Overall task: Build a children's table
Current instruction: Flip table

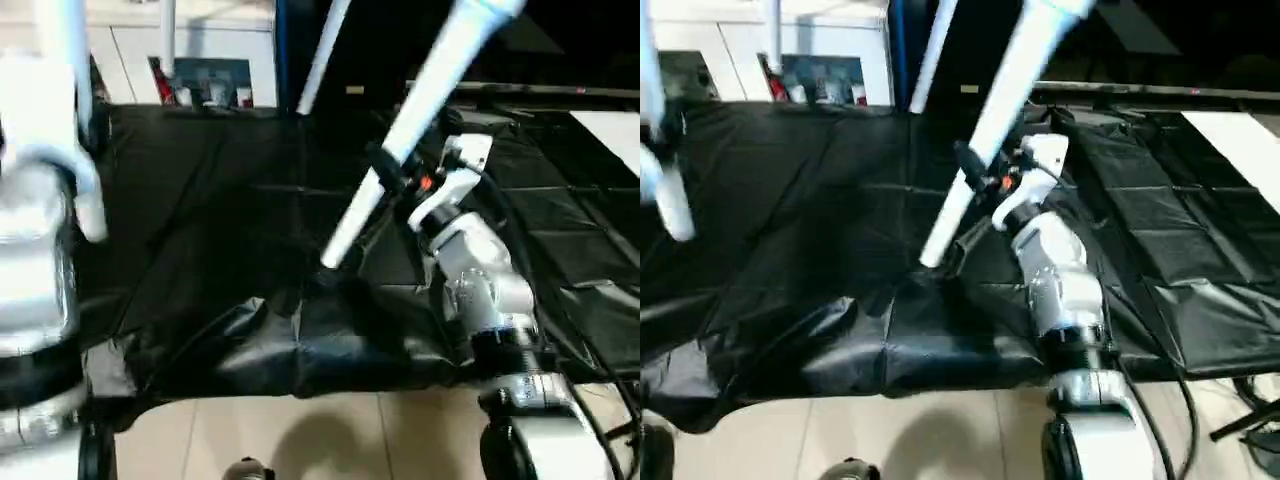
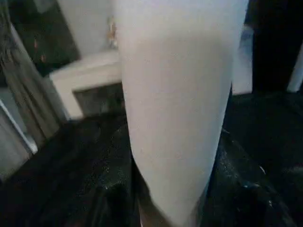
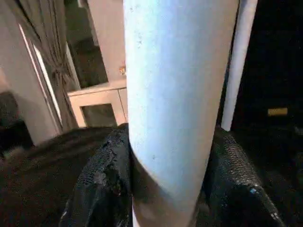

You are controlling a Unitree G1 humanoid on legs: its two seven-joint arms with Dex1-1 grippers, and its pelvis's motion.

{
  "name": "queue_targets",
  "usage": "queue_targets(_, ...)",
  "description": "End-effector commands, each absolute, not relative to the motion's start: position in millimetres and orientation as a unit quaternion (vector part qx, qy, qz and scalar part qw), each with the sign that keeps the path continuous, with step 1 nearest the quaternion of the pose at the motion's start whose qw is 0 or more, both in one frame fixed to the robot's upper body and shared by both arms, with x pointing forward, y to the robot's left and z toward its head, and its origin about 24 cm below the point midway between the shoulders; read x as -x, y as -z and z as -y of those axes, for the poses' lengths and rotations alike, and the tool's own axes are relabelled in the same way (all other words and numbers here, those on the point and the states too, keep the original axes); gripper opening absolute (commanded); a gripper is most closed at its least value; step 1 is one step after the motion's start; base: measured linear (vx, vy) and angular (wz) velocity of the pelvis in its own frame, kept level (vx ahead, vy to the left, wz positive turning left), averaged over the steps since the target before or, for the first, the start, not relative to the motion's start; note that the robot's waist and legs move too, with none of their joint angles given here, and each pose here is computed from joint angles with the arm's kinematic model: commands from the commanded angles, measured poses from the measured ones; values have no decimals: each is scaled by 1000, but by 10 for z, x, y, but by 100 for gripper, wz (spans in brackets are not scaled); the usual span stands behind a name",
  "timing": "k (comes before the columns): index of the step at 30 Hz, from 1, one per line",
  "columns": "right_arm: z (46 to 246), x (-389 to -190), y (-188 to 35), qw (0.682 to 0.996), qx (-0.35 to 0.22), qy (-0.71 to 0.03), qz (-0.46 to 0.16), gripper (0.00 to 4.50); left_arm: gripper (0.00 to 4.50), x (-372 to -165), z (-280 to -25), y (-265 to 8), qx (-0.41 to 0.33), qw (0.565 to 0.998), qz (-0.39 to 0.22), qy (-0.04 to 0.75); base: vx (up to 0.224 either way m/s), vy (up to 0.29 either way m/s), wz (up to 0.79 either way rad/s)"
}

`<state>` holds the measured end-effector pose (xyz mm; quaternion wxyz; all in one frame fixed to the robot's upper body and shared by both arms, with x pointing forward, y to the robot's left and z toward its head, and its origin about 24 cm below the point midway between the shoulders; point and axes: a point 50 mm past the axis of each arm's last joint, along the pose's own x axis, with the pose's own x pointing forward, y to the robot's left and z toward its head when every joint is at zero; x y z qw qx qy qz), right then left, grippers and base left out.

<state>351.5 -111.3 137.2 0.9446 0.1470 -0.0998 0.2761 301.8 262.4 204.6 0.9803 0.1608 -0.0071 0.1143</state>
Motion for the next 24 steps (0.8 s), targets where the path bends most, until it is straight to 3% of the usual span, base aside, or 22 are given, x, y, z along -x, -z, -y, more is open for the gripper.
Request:
queue_targets(1, 1059, -3473, -1476, 941, -135, -287, 121, 159, 167, -3034, -2543, -1973, -174, 980, 0, -96, 0, 0, 0)
queue_targets(10, 797, -3161, -1220, 957, -40, -282, 58, 159, 167, -2869, -2722, -1625, -188, 974, -48, -118, 0, 0, 0)
queue_targets(20, 858, -3115, -1001, 970, 13, -244, 8, 159, 167, -2539, -2728, -1386, -192, 968, -100, -130, 0, 0, 0)
queue_targets(21, 869, -3116, -983, 970, 14, -243, 3, 159, 223, -2510, -2723, -1366, -189, 968, -104, -131, 0, 0, 0)
queue_targets(23, 885, -3107, -937, 971, 4, -239, -11, 229, 242, -2451, -2729, -1308, -180, 968, -110, -132, 0, 0, 0)
queue_targets(24, 886, -3103, -930, 971, 2, -239, -14, 229, 242, -2441, -2734, -1296, -178, 969, -111, -132, 0, 0, 0)
